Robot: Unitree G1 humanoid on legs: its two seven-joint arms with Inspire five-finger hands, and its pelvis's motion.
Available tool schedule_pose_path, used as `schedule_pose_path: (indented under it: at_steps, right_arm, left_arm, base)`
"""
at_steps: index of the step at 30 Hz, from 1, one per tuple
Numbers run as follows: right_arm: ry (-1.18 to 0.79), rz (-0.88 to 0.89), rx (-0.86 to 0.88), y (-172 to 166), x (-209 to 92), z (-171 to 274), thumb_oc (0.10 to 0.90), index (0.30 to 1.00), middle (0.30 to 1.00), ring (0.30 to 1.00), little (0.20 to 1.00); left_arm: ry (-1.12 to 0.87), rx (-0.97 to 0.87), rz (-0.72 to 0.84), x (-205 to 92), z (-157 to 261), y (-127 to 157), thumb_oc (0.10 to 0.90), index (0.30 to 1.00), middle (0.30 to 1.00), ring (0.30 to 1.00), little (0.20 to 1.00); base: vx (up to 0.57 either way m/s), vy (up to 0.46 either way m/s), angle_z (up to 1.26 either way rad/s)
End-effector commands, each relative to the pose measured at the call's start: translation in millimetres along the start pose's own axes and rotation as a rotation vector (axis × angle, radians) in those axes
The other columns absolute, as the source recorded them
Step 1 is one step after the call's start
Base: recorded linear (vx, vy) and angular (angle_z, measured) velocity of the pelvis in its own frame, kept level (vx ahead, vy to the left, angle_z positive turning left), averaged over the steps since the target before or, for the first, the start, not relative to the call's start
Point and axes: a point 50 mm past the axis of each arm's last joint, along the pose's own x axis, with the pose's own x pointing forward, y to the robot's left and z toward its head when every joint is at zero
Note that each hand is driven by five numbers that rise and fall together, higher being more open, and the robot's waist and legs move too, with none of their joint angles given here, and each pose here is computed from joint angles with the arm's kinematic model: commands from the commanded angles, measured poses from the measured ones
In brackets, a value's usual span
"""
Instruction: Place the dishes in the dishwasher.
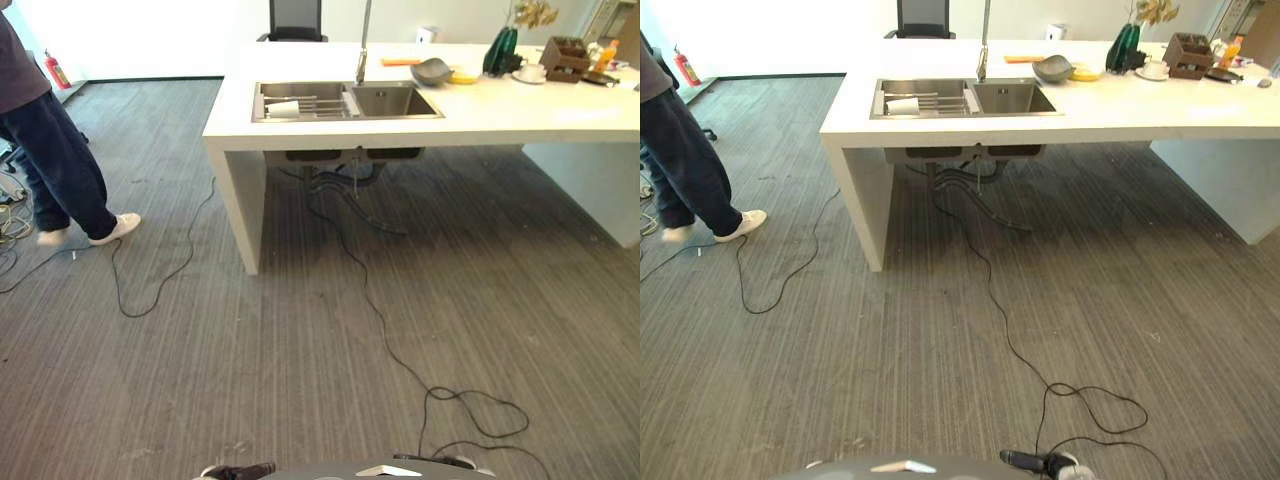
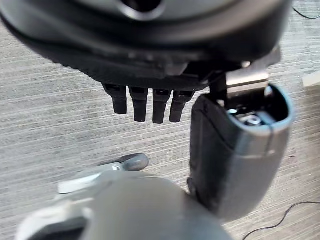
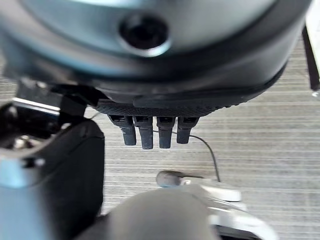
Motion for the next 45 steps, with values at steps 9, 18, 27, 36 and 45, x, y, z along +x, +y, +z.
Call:
schedule_pose_path:
  at_steps: [9,18,27,36,45]
  right_arm:
    - [-0.162,-0.028,-0.135,0,1,54,0.8,0.9,0.9,0.9,0.9]
    - [-0.19,-0.072,-0.229,-5,0,62,0.8,0.9,0.9,0.9,0.9]
    - [-0.326,-0.019,-0.29,9,-5,97,0.8,0.9,0.9,0.9,0.9]
    - [-0.363,-0.006,-0.387,-9,-13,64,0.8,0.9,0.9,0.9,0.9]
    - [-0.408,-0.085,-0.041,-47,-20,65,0.8,0.9,0.9,0.9,0.9]
  left_arm:
    - [0.039,-0.004,0.046,0,-1,2,0.8,0.9,0.9,0.9,0.9]
    - [0.008,0.071,0.081,1,8,9,0.8,0.9,0.9,0.9,0.9]
    - [-0.042,-0.015,0.151,0,19,22,0.8,0.9,0.9,0.9,0.9]
    - [0.065,-0.432,0.185,-5,-30,28,0.8,0.9,0.9,0.9,0.9]
    - [0.153,-0.64,0.082,-8,-59,-7,0.8,0.9,0.9,0.9,0.9]
  base:
    - [0.0,-0.002,0.01]
    - [-0.01,-0.002,0.01]
    - [-0.01,-0.012,0.0]
    - [-0.03,-0.073,0.05]
    - [0.07,-0.116,0.1]
